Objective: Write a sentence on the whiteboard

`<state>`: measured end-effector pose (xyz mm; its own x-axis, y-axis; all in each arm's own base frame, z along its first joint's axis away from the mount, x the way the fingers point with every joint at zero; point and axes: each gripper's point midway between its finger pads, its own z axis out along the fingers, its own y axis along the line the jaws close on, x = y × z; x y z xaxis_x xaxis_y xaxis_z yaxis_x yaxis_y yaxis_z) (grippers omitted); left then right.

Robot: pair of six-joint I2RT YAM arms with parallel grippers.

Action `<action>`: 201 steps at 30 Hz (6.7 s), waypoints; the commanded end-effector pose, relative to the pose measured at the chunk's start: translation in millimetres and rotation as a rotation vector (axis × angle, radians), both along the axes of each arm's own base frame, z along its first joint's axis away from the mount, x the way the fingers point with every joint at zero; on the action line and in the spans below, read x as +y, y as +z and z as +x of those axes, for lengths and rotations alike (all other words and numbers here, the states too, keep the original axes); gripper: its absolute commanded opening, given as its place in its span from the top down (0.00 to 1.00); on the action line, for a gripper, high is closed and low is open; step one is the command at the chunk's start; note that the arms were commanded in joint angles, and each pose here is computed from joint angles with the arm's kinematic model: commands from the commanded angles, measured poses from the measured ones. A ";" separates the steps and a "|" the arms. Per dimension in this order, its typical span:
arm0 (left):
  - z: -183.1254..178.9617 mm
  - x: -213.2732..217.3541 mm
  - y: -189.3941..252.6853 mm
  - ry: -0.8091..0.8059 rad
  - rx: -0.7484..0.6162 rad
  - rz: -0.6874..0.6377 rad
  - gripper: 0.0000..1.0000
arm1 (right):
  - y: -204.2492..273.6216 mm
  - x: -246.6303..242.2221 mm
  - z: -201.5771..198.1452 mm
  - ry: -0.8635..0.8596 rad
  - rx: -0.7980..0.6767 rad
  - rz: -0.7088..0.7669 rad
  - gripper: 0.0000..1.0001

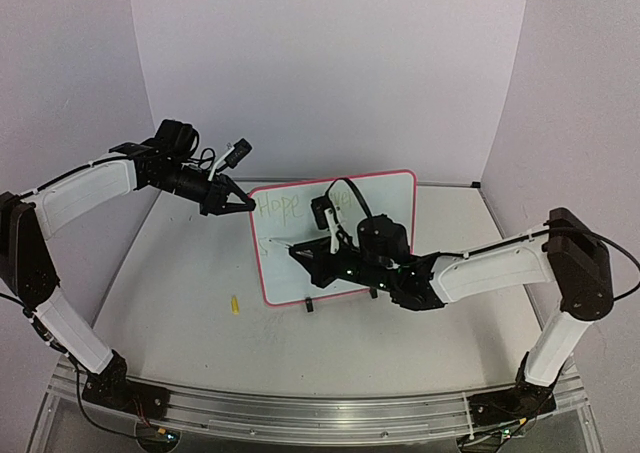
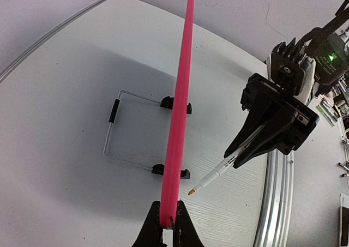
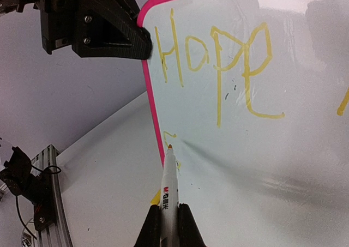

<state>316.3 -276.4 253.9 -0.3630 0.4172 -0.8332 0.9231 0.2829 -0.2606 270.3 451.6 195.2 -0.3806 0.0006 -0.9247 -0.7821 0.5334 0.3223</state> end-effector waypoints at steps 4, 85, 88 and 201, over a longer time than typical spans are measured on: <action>-9.2 -5.0 -23.7 -0.016 0.053 0.063 1.00 | 9.9 5.8 13.2 -0.035 -0.035 0.010 1.00; -10.1 -5.8 -23.7 -0.018 0.049 0.067 1.00 | -35.2 -18.4 16.2 -0.127 0.037 -0.106 1.00; -10.2 -5.8 -23.3 -0.018 0.048 0.067 1.00 | -36.4 -20.2 15.6 -0.129 0.040 -0.110 1.00; -11.6 -8.4 -27.0 -0.024 0.054 0.074 1.00 | 24.5 -37.0 5.0 -0.133 -0.020 0.046 1.00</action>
